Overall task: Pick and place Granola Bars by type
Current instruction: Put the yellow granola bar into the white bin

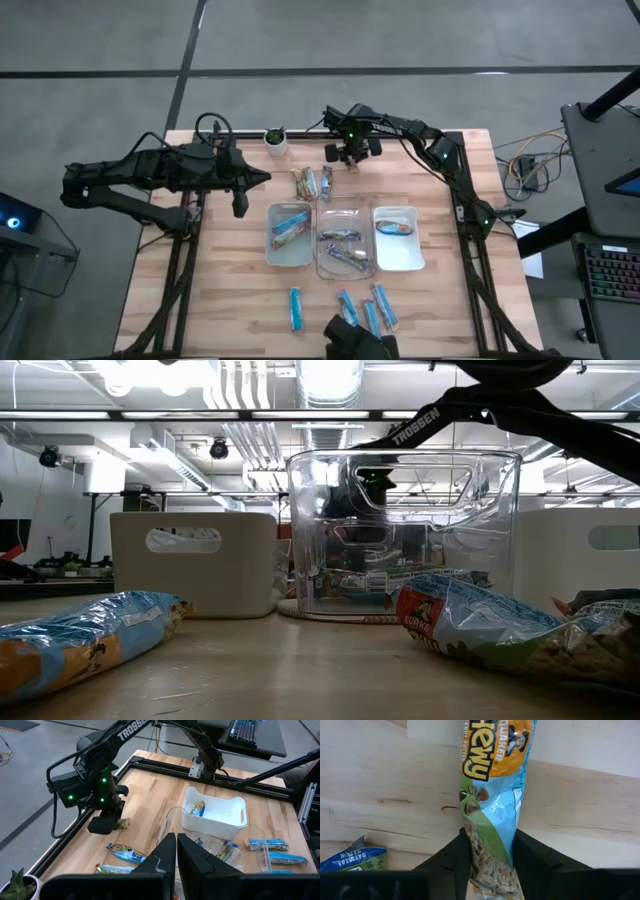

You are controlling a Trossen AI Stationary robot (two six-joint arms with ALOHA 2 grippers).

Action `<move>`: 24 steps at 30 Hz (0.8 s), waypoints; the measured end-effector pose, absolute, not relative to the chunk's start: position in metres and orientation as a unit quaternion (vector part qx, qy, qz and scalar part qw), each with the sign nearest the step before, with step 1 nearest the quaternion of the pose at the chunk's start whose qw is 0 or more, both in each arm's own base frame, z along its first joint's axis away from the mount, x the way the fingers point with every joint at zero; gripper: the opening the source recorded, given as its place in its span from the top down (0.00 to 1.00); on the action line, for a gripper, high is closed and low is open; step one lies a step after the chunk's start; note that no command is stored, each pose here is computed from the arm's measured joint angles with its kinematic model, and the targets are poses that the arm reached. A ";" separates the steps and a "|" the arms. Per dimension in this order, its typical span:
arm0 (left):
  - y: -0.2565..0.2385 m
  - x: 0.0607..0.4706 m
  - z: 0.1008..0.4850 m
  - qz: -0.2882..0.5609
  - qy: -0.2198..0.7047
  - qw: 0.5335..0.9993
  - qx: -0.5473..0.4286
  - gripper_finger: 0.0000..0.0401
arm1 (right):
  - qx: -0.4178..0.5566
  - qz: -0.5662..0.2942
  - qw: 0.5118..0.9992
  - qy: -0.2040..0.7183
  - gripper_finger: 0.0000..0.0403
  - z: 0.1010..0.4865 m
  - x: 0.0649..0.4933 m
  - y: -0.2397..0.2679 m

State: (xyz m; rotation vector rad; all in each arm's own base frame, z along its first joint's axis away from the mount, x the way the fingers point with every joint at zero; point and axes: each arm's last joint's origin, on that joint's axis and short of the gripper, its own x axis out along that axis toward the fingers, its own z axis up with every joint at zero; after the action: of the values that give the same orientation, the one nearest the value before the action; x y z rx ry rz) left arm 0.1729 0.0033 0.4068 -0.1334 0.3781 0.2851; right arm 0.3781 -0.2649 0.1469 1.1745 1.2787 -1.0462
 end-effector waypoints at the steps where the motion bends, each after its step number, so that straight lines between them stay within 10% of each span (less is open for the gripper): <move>1: 0.003 0.173 0.407 0.141 0.187 0.970 -0.066 1.00 | 0.490 -0.437 0.530 0.537 0.72 0.147 0.378 -0.265; 24: 0.003 0.172 0.407 0.140 0.187 0.970 -0.062 1.00 | 0.454 -0.389 0.622 0.506 0.87 0.236 0.372 -0.236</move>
State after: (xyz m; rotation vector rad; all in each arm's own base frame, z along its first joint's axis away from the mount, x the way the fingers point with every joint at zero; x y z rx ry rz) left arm 0.1724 0.0032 0.4071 -0.1246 0.3775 0.2825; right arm 0.3717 -0.2360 0.2357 1.0434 1.1624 -0.8945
